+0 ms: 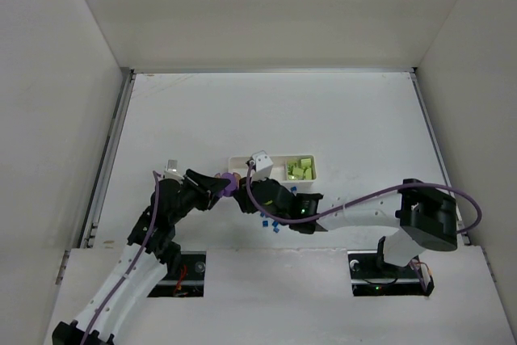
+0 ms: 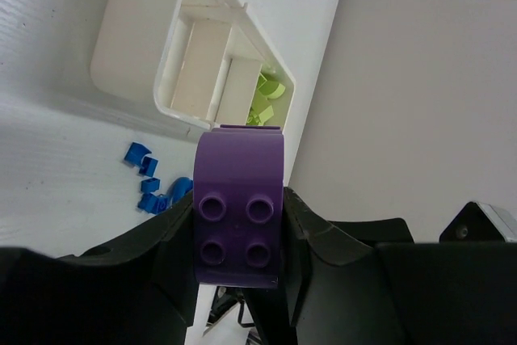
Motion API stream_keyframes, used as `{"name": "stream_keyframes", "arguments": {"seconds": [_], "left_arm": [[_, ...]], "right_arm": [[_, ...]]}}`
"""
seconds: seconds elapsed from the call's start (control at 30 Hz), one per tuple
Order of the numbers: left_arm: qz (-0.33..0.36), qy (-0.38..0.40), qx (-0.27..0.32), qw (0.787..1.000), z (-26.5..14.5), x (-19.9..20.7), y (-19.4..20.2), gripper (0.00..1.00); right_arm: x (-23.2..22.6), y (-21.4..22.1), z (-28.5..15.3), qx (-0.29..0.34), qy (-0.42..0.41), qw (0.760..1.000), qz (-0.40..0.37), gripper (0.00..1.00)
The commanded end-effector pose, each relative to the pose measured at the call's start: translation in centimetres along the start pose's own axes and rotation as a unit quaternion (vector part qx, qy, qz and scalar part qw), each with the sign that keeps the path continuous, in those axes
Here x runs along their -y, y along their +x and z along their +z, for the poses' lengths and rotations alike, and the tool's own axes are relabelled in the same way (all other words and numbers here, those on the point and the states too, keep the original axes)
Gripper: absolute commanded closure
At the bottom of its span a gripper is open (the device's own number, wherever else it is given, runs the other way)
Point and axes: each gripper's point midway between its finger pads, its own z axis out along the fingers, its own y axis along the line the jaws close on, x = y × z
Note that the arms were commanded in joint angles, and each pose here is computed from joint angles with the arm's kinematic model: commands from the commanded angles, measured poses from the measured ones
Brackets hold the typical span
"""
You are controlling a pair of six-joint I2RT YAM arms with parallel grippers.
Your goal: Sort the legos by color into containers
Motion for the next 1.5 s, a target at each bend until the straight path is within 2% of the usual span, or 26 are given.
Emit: {"name": "stream_keyframes", "arguments": {"seconds": [0.0, 0.07, 0.1, 0.23, 0.37, 0.47, 0.67, 0.9, 1.1, 1.3, 1.47], "left_arm": [[-0.017, 0.031, -0.004, 0.999, 0.0, 1.4, -0.1, 0.85], [-0.014, 0.034, 0.001, 0.999, 0.0, 1.6, -0.4, 0.88], [-0.013, 0.035, 0.003, 0.999, 0.0, 1.6, -0.5, 0.89], [-0.003, 0.046, 0.013, 0.999, -0.2, 2.2, -1.0, 0.9], [0.008, 0.074, 0.019, 0.997, -0.6, 4.1, -1.4, 0.9], [0.018, 0.105, 0.011, 0.994, -0.9, 5.9, -1.1, 0.9], [0.036, 0.167, -0.013, 0.985, -2.0, 9.1, 0.1, 0.9], [0.057, 0.216, -0.037, 0.974, -2.8, 10.7, 1.7, 0.89], [0.056, 0.236, -0.048, 0.969, -2.7, 11.4, 2.3, 0.88], [0.053, 0.229, -0.049, 0.971, -2.3, 10.9, 2.4, 0.88], [0.049, 0.224, -0.036, 0.973, -2.3, 10.3, 1.9, 0.91]], "right_arm": [[-1.3, -2.6, -0.2, 0.048, -0.017, 0.998, 0.029, 0.61], [-1.2, -2.6, -0.5, 0.048, -0.018, 0.998, 0.03, 0.52], [-1.2, -2.6, -0.8, 0.047, -0.022, 0.998, 0.029, 0.44], [-0.9, -3.3, -2.6, 0.05, -0.041, 0.997, 0.034, 0.24], [0.0, -4.8, -4.9, 0.06, -0.076, 0.994, 0.058, 0.12], [0.9, -7.0, -5.8, 0.083, -0.107, 0.985, 0.108, 0.06], [1.3, -10.1, -5.8, 0.11, -0.178, 0.955, 0.211, 0.01], [1.8, -10.2, -4.5, 0.096, -0.228, 0.921, 0.3, 0.06], [0.8, -10.1, -4.8, 0.095, -0.286, 0.892, 0.338, 0.28], [0.4, -9.9, -4.8, 0.101, -0.312, 0.874, 0.359, 0.5], [1.8, -9.8, -4.8, 0.112, -0.297, 0.873, 0.371, 0.56]]}}
